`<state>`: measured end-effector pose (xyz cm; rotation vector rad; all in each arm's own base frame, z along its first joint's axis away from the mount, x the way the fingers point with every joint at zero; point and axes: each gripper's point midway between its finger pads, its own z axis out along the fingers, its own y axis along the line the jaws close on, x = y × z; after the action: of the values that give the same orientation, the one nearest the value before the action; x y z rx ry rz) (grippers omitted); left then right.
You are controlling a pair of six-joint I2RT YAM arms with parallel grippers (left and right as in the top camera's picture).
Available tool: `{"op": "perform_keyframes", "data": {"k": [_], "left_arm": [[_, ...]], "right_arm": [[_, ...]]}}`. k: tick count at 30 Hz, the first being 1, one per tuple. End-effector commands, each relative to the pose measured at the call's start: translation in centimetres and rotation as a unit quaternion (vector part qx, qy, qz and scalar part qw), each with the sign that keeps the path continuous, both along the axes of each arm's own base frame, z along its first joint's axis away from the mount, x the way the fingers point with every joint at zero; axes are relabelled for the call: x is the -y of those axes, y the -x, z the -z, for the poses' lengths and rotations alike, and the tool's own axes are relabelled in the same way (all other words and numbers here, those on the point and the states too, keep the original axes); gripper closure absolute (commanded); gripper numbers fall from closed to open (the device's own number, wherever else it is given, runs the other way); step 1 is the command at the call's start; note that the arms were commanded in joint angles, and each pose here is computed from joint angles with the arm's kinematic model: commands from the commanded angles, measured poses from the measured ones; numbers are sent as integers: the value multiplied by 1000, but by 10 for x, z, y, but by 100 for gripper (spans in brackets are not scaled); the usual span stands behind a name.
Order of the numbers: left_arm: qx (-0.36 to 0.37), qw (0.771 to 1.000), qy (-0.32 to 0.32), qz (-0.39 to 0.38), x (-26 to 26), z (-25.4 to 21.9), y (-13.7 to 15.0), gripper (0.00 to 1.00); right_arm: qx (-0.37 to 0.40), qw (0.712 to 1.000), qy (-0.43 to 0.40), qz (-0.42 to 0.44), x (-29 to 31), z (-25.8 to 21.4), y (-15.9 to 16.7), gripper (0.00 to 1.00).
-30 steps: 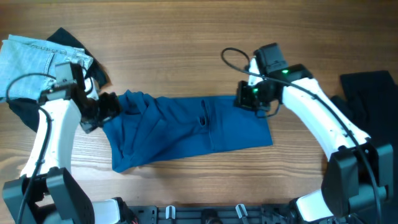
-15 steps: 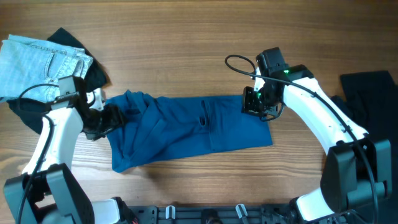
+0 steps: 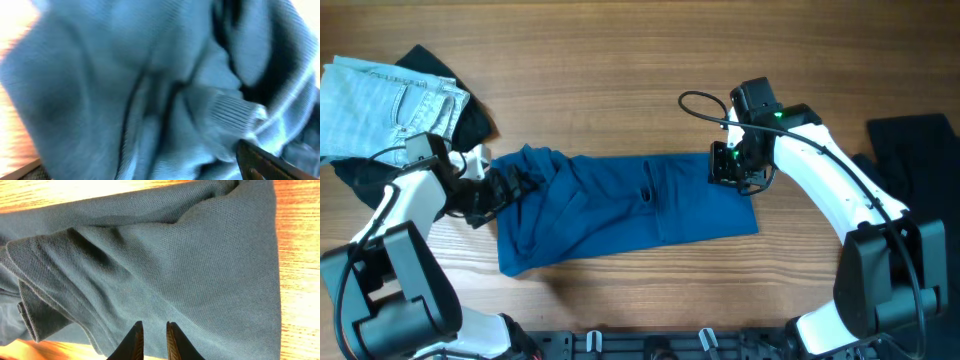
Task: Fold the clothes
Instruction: 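Fold the strip's left end rightward with the left gripper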
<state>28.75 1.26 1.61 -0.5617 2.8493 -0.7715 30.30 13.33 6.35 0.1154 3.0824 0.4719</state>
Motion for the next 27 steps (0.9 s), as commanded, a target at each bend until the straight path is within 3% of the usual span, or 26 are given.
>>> {"op": "perform_keyframes", "data": {"k": [1,4,10,15,19,22,27], "left_arm": [[-4,997,42,67,27,16,15,10],[2,995,39,93,35,16,16,32],[-2,992,29,122,44,17,20,93],[-40,999,19,25,19,-11,11,96],[-3,1000,0,5,13,-78,-15,96],[26,1000,1,-3,37,-107,-26,96],[10,998,-39,45,98,-100,-22,96]], "right_arm": [[-7,1000,12,-11,3,9,3,84],[-7,1000,12,-11,3,9,3,84],[-7,1000,12,-11,3,9,3,84],[-10,1000,12,-9,4,9,4,83],[-14,1000,14,-9,4,9,6,84],[-14,1000,14,-9,4,9,6,83],[-16,1000,14,-9,4,9,7,84]]}}
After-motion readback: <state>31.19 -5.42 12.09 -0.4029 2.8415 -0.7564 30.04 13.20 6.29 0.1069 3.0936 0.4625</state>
